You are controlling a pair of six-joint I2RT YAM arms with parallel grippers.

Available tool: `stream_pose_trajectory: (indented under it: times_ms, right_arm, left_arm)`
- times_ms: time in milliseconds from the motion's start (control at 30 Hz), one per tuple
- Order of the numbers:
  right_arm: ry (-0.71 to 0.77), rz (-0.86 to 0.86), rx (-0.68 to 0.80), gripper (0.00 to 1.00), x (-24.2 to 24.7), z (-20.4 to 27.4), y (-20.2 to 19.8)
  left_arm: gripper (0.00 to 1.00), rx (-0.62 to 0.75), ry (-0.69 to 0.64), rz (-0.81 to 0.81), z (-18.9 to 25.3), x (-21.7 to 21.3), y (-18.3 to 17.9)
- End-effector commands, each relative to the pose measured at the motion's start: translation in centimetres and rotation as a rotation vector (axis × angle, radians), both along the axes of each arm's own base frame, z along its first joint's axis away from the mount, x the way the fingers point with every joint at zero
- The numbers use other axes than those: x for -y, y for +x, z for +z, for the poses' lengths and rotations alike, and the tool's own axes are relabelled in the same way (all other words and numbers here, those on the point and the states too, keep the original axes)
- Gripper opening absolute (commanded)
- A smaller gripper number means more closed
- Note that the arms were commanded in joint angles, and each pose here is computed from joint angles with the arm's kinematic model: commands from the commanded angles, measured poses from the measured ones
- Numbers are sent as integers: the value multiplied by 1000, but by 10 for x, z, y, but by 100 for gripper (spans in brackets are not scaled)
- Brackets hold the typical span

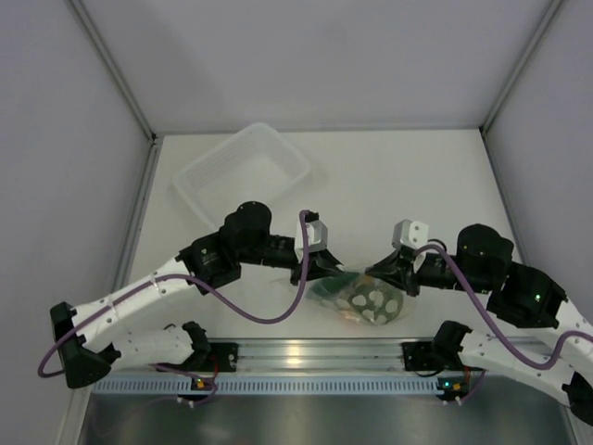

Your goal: Open the zip-top bag and remove the fake food

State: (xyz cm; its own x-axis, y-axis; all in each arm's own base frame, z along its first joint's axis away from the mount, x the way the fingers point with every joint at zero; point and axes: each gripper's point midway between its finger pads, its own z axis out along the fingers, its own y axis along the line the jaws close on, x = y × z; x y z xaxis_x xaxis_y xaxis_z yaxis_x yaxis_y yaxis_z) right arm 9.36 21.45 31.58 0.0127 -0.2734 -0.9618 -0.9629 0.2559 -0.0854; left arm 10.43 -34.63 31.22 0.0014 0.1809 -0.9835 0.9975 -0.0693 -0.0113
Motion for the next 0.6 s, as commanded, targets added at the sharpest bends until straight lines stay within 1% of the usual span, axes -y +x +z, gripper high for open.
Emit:
stream_pose_trajectory:
  times_ms: [0,167,300,333,500,567]
  right_arm:
    - [88,-24,66,0,12,31,-4]
    - [89,-64,83,0,26,34,-6]
    - [94,-94,94,0,37,39,-7]
    - [97,-105,97,0,40,41,-7]
    - [114,-222,112,0,59,47,3]
    - [117,-294,108,0,67,48,12]
  left_arm:
    - [0,8,9,78,-10,-13,12]
    - [0,-12,27,108,-27,-26,15]
    - [0,8,29,215,-40,-41,28]
    - [0,4,46,256,-50,-46,34]
    - [0,-8,4,302,-60,-54,41]
    - [0,-13,19,342,-75,-60,47]
